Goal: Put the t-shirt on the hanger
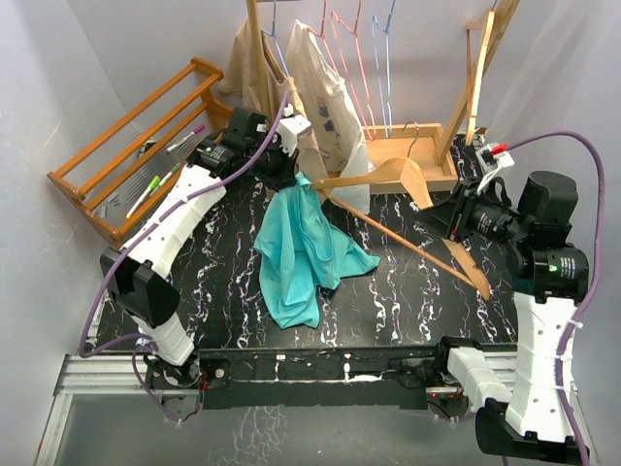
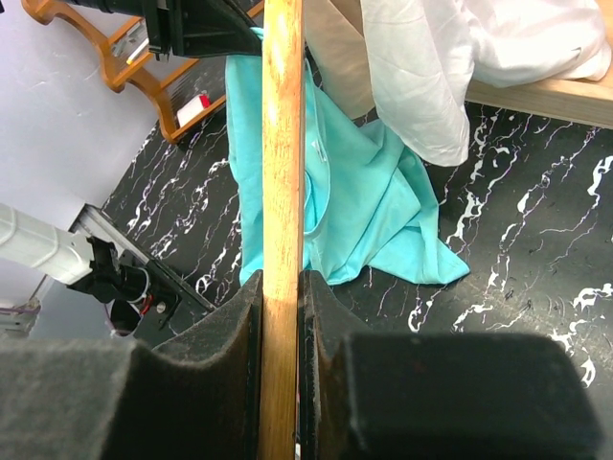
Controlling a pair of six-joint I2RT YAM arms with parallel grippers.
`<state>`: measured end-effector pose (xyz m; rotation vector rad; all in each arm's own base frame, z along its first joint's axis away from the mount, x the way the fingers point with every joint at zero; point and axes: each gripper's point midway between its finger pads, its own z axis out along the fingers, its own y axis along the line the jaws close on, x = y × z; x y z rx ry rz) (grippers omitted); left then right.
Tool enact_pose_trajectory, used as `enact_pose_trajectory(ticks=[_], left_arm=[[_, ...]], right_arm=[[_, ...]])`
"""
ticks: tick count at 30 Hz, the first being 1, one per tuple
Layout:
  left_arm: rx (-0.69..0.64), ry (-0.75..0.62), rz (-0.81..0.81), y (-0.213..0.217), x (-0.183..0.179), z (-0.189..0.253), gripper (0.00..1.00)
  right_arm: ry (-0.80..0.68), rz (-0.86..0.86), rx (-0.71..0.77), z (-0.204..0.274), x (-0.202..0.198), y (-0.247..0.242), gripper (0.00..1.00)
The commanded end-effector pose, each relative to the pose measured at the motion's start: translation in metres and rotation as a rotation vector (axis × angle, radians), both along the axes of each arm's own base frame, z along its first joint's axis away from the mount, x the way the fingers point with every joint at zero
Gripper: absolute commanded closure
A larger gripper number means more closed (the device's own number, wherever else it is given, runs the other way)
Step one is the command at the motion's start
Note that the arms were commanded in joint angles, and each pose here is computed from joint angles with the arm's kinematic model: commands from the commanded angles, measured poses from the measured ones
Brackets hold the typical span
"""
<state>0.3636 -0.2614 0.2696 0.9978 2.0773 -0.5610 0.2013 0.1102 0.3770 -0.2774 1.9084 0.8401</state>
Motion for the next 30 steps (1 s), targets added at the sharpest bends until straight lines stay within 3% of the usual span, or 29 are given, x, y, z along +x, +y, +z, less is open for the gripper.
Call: enact_pose_trajectory(ticks=[1, 20, 30], left_arm=[[-0.034, -0.034, 0.042, 0.014, 0.011, 0.021, 1.00], [-0.045, -0.051, 0.169, 0.072, 0.022, 0.027, 1.00], [-0.056, -0.053, 0.242, 0.107, 0.026, 0.028, 1.00]], right_arm=[[-0.113, 0.022, -0.006, 0.023, 0.009, 0.001, 0.92], [-0.212, 0.206, 0.043, 0.065, 0.075, 0.021, 0.92], [-0.171, 0.327, -0.013, 0.042, 0.084, 0.104, 0.92]])
